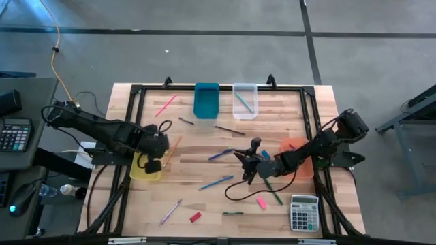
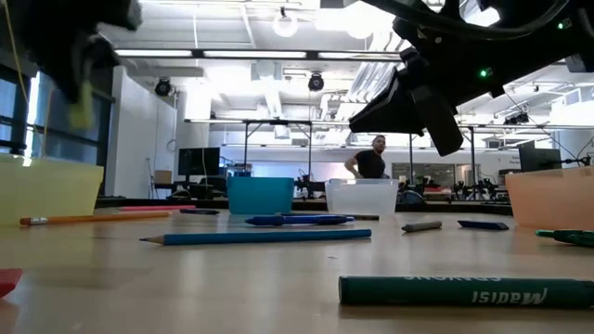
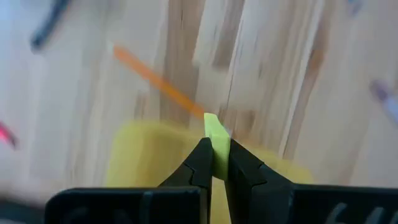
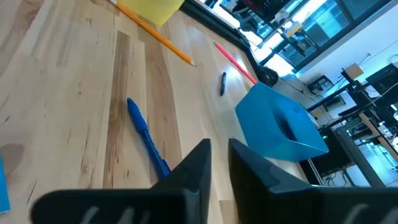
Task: Sort crayons/erasers/pens/pencils in bins
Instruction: Put the yellow eraser into the yellow bin, then put the pink pencil into the blue bin
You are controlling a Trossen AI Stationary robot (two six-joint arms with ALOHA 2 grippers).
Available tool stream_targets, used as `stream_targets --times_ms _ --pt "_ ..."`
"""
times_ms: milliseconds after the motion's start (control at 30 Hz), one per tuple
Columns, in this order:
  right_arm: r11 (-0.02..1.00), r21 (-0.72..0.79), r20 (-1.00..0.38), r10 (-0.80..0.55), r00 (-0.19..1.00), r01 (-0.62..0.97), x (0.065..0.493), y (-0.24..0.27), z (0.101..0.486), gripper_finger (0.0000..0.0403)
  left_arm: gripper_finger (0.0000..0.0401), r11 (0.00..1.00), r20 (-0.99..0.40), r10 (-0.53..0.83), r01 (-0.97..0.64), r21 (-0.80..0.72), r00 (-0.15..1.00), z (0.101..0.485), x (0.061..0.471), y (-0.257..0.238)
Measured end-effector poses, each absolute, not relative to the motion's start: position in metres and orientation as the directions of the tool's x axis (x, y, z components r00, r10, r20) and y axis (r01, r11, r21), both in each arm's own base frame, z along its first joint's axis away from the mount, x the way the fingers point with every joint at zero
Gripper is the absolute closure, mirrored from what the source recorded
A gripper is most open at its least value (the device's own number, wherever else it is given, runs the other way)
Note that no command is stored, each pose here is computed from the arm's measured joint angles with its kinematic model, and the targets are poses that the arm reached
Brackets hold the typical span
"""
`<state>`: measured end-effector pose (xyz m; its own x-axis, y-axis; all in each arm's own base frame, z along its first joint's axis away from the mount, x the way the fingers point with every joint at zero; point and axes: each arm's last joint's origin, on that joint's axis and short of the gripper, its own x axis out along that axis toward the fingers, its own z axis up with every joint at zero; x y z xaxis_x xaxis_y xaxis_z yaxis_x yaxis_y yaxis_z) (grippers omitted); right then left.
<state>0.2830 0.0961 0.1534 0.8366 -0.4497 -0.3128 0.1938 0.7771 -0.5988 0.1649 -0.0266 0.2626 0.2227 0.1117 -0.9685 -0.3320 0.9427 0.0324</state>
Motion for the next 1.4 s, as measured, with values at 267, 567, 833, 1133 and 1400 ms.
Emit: stream_targets --times_ms 267,567,833,1133,1400 --pt "0.776 -0.602 -0.319 -0.448 0.835 0.187 0.283 0.096 0.153 0.0396 0.0396 0.932 -0.999 -0.029 -0.36 -0.043 0.043 0.239 0.149 -0.029" --pt "0.777 -0.601 -0.32 -0.446 0.836 0.184 0.283 0.096 0.153 0.0403 0.0396 0.924 -0.994 -0.097 -0.377 -0.07 -0.052 0.199 0.139 -0.018" --pt "0.777 -0.602 -0.32 -0.446 0.836 0.183 0.283 0.096 0.153 0.0403 0.0396 0.898 -0.986 -0.168 -0.415 -0.145 -0.019 0.181 0.139 -0.003" --pt "0.776 -0.603 -0.32 -0.446 0.836 0.183 0.283 0.096 0.153 0.0403 0.0332 0.882 -0.989 -0.149 -0.453 -0.127 -0.012 0.182 0.14 0.004" --pt "0.771 -0.613 -0.329 -0.447 0.832 0.172 0.282 0.096 0.152 0.0403 0.0271 0.875 -0.98 -0.198 -0.452 -0.172 -0.011 0.216 0.145 0.003"
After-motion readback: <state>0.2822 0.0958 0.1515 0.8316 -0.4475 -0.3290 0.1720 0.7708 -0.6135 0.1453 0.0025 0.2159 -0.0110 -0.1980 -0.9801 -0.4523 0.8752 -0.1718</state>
